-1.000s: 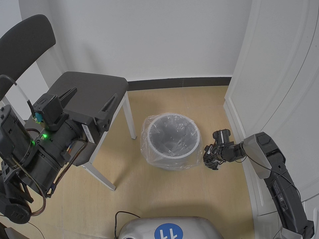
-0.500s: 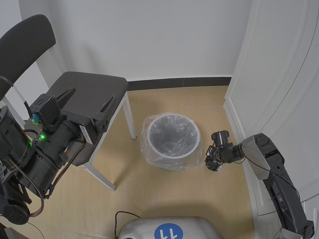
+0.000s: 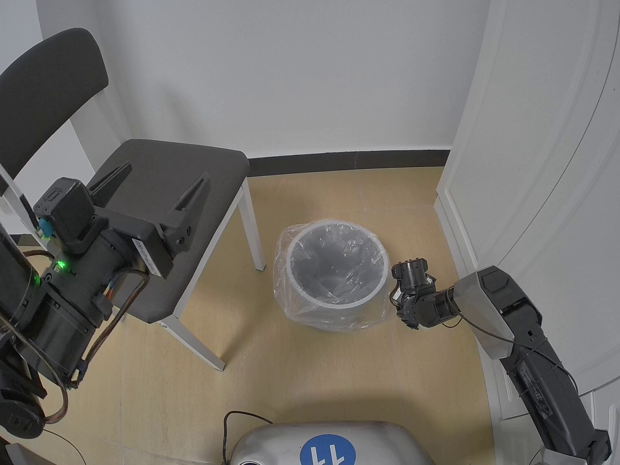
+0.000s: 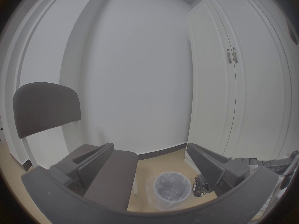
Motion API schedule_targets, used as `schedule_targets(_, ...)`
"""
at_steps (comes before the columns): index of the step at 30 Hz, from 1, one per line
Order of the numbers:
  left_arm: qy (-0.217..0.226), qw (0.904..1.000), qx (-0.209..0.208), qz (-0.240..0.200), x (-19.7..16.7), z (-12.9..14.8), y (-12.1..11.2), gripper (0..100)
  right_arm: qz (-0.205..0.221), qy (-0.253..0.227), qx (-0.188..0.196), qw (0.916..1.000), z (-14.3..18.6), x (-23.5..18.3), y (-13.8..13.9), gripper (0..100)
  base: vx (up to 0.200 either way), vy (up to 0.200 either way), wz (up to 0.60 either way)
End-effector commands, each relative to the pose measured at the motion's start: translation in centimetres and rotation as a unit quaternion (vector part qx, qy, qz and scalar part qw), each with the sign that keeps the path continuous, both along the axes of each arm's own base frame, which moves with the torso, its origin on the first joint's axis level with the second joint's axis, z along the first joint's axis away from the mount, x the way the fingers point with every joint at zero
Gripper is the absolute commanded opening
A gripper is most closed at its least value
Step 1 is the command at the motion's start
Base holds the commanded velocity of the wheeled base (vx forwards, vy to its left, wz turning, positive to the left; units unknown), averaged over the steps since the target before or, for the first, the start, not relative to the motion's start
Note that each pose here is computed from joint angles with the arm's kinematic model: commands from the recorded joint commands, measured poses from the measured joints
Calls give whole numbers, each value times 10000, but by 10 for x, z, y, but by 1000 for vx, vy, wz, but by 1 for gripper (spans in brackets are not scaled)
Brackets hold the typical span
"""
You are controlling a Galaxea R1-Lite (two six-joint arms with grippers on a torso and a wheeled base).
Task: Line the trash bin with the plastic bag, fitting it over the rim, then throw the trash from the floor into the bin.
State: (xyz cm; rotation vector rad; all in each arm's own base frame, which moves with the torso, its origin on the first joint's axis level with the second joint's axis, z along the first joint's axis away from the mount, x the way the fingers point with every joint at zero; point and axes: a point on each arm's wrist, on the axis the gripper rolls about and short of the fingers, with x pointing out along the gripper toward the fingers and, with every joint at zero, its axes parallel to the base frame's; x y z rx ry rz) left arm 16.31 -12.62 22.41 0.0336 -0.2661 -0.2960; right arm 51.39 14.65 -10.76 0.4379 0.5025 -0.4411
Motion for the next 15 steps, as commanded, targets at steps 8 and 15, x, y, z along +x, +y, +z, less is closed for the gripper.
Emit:
schedule_targets(8,-401,9991,-127,55,-18,19,15,100,94,-310,-91,9994,-1,3,3,0,0,0,0)
schedule_targets(15,-580,9980,-262,63,-25,28,21,100,-55,-1684,-634,9837,96,23,-24,0,0,0,0)
